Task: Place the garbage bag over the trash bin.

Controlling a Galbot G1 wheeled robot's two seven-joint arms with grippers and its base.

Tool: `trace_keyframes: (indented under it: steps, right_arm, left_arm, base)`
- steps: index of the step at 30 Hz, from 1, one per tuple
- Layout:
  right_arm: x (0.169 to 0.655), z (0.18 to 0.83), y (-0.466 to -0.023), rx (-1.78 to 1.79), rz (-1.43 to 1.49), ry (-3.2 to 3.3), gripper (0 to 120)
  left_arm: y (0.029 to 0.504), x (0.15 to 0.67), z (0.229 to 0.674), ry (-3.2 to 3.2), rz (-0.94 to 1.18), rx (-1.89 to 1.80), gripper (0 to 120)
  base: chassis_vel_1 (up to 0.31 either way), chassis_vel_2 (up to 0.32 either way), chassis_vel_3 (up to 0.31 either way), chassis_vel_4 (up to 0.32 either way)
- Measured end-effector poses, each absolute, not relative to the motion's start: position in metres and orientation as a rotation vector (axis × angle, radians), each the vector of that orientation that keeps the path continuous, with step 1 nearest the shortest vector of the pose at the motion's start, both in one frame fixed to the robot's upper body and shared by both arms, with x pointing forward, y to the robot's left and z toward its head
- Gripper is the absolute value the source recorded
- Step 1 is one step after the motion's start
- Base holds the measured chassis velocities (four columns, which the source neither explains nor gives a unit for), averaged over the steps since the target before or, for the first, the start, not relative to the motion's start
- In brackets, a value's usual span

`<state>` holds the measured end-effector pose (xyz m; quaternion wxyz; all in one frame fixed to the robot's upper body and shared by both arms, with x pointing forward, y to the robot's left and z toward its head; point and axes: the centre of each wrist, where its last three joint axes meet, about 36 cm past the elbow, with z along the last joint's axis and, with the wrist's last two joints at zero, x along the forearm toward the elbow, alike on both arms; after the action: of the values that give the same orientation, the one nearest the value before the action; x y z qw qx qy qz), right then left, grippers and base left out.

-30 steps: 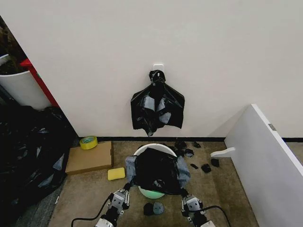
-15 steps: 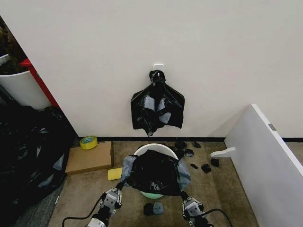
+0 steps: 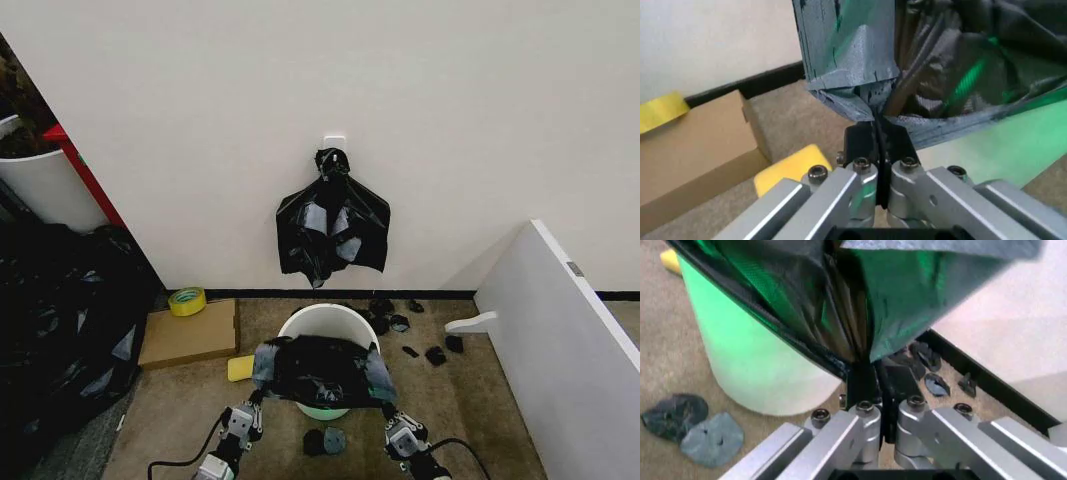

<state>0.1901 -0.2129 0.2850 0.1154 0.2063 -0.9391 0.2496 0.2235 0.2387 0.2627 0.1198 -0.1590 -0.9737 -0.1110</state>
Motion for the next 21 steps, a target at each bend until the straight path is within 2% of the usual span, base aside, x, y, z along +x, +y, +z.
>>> trace_keyframes:
  steps: [18,20,21]
  right_arm:
    - [0.197,0.278,-0.225,0.6,0.746,-2.764,0]
    - [0.195,0.279,-0.226,0.597,0.728,-2.762,7]
    - [0.195,0.28,-0.226,0.596,0.717,-2.761,11]
  left_arm:
    - [0.238,0.232,0.262,-2.836,-0.266,-0.387,0]
    - [0.238,0.23,0.265,-2.83,-0.266,-0.365,0]
    - [0.238,0.229,0.267,-2.826,-0.27,-0.349,5]
  base:
    - [0.0,0.0,0.0,0.0]
    - [0.0,0.0,0.0,0.0]
    - [0.0,0.0,0.0,0.0]
